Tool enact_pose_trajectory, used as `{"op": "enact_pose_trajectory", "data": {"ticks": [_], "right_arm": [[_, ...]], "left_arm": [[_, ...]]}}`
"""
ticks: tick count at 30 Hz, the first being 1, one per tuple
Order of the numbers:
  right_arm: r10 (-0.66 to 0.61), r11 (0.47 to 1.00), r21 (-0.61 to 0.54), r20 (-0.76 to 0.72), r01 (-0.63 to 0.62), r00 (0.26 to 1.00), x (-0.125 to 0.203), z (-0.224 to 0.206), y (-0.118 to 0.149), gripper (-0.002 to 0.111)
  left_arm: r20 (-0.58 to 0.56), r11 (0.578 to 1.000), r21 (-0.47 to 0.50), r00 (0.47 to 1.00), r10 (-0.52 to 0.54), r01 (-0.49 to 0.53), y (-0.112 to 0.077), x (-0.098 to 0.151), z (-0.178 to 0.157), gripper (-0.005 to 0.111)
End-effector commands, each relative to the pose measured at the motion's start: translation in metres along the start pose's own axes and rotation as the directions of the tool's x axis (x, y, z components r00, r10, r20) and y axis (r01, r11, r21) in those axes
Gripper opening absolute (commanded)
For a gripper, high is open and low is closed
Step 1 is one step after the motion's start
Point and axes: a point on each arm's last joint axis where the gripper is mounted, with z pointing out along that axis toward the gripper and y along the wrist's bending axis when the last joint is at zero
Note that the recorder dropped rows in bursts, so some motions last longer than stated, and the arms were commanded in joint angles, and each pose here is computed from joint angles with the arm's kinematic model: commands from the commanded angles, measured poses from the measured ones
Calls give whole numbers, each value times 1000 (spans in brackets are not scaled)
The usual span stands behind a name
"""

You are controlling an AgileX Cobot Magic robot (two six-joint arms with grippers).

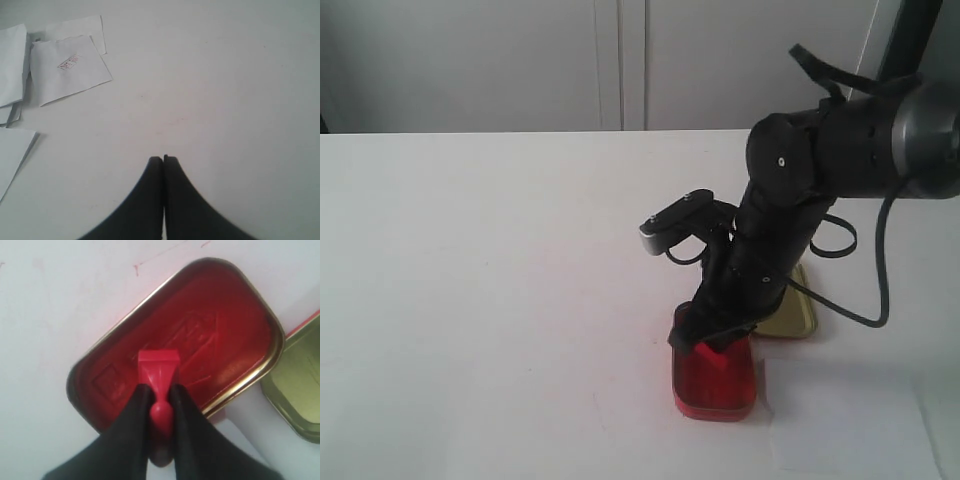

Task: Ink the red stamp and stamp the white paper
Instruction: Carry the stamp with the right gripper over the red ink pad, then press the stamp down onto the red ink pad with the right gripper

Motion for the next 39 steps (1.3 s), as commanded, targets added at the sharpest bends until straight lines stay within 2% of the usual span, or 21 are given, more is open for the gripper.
{"op": "enact_pose_trajectory", "data": {"ticks": [1,12,21,28,39], "right_arm": [[37,999,4,1,-37,999,-1,9,-2,0],[73,997,25,-72,-71,995,0,41,-8,0],[80,997,26,-107,-77,991,16,57,-7,0],[78,997,25,-117,-76,990,17,57,-6,0],[73,996,55,2,-73,997,9,15,-5,0]], "left_arm": [[8,1000,4,1000,-12,12,0,0,0,0],[8,1000,4,1000,-12,12,0,0,0,0],[8,1000,4,1000,-12,12,0,0,0,0],[8,1000,4,1000,-12,12,0,0,0,0],[8,1000,4,1000,-12,12,0,0,0,0]]}}
